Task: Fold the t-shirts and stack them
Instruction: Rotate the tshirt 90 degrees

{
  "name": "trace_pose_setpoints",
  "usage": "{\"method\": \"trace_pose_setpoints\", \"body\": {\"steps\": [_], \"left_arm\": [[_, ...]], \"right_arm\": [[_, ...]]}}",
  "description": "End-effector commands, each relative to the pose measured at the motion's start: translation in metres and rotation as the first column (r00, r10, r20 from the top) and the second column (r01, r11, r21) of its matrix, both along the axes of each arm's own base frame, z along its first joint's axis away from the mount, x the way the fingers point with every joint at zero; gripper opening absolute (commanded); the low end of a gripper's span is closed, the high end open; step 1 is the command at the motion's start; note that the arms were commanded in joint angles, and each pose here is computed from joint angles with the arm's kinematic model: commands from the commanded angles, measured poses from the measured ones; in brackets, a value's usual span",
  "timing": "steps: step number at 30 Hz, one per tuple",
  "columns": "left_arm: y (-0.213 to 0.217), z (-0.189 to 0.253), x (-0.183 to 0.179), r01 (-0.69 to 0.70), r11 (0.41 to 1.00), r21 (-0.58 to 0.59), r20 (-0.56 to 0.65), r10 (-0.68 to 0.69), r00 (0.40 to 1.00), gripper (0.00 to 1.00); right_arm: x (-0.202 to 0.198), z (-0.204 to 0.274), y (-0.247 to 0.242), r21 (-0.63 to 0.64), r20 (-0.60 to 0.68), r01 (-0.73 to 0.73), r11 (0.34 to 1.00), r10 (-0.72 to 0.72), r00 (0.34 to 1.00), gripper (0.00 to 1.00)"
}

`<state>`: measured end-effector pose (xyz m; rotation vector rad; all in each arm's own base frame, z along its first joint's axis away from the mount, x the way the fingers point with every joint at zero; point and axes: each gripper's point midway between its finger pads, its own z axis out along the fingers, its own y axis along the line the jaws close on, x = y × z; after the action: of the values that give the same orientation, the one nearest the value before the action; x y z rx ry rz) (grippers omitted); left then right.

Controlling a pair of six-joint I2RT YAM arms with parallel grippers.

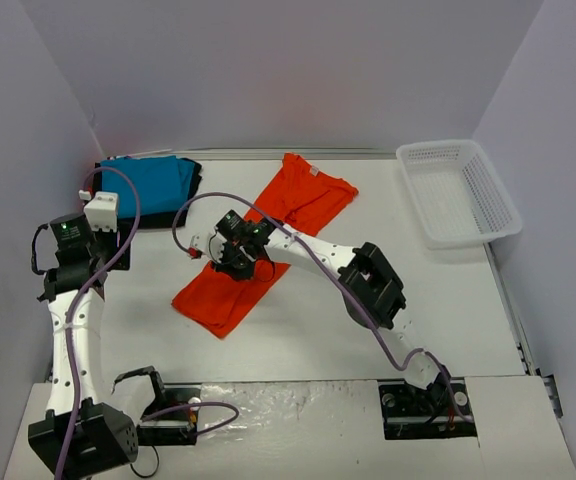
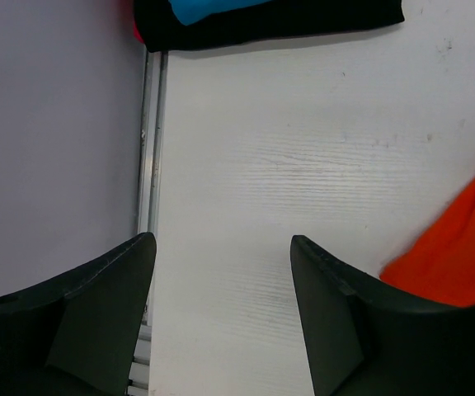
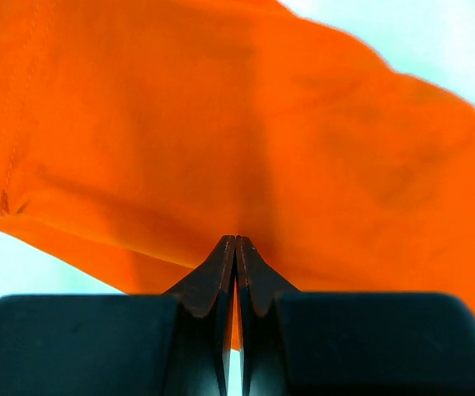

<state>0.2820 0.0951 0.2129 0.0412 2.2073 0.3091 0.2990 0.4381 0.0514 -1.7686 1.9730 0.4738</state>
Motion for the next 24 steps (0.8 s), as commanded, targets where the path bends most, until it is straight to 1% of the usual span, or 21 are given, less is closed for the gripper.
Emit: {"method": "trace_pose_setpoints", "body": {"steps": [1, 3, 9, 13, 15, 16, 18, 19, 21, 23, 24], "left_arm": [[-0.001, 0.005, 0.004, 0.0, 1.0, -0.019, 0.033, 0.0, 0.999, 0.65], [-0.001, 0.005, 0.004, 0.002, 1.0, -0.02, 0.033, -0.001, 0.999, 0.65], [-0.004, 0.002, 0.006, 0.02, 0.999, -0.032, 0.026, -0.019, 0.999, 0.65], [-0.006, -0.001, 0.004, 0.029, 0.999, -0.037, 0.019, -0.028, 0.999, 0.66], [-0.008, 0.0, 0.005, 0.039, 0.998, -0.044, 0.022, -0.038, 0.999, 0.66], [-0.009, 0.0, 0.005, 0.042, 0.998, -0.045, 0.021, -0.041, 0.999, 0.66], [-0.011, 0.001, 0.006, 0.053, 0.997, -0.052, 0.027, -0.052, 0.998, 0.66], [-0.012, 0.001, 0.006, 0.058, 0.997, -0.056, 0.026, -0.056, 0.998, 0.66], [-0.015, 0.0, 0.006, 0.069, 0.995, -0.067, 0.022, -0.067, 0.997, 0.66], [-0.016, 0.0, 0.005, 0.073, 0.995, -0.069, 0.021, -0.072, 0.997, 0.66], [-0.018, 0.0, 0.005, 0.082, 0.994, -0.073, 0.021, -0.08, 0.997, 0.66]], "right_arm": [[-0.014, -0.029, -0.025, -0.095, -0.077, 0.003, 0.995, -0.01, 0.997, 0.0], [-0.025, -0.044, -0.042, -0.142, -0.107, -0.008, 0.99, -0.007, 0.994, 0.0], [-0.045, -0.065, -0.083, -0.233, -0.151, -0.014, 0.972, -0.022, 0.988, 0.0], [-0.067, -0.082, -0.126, -0.308, -0.227, 0.0, 0.951, -0.073, 0.971, 0.0], [-0.079, -0.079, -0.143, -0.324, -0.262, -0.009, 0.946, -0.08, 0.962, 0.0], [-0.093, -0.086, -0.162, -0.36, -0.295, -0.019, 0.933, -0.094, 0.951, 0.0], [-0.113, -0.086, -0.183, -0.393, -0.351, -0.063, 0.917, -0.086, 0.933, 0.0], [-0.131, -0.085, -0.204, -0.434, -0.393, -0.102, 0.895, -0.086, 0.916, 0.0], [-0.147, -0.082, -0.224, -0.466, -0.438, -0.14, 0.874, -0.089, 0.895, 0.0], [-0.161, -0.076, -0.251, -0.507, -0.471, -0.159, 0.847, -0.118, 0.874, 0.0], [-0.155, -0.073, -0.257, -0.507, -0.468, -0.162, 0.846, -0.113, 0.877, 0.0]]}}
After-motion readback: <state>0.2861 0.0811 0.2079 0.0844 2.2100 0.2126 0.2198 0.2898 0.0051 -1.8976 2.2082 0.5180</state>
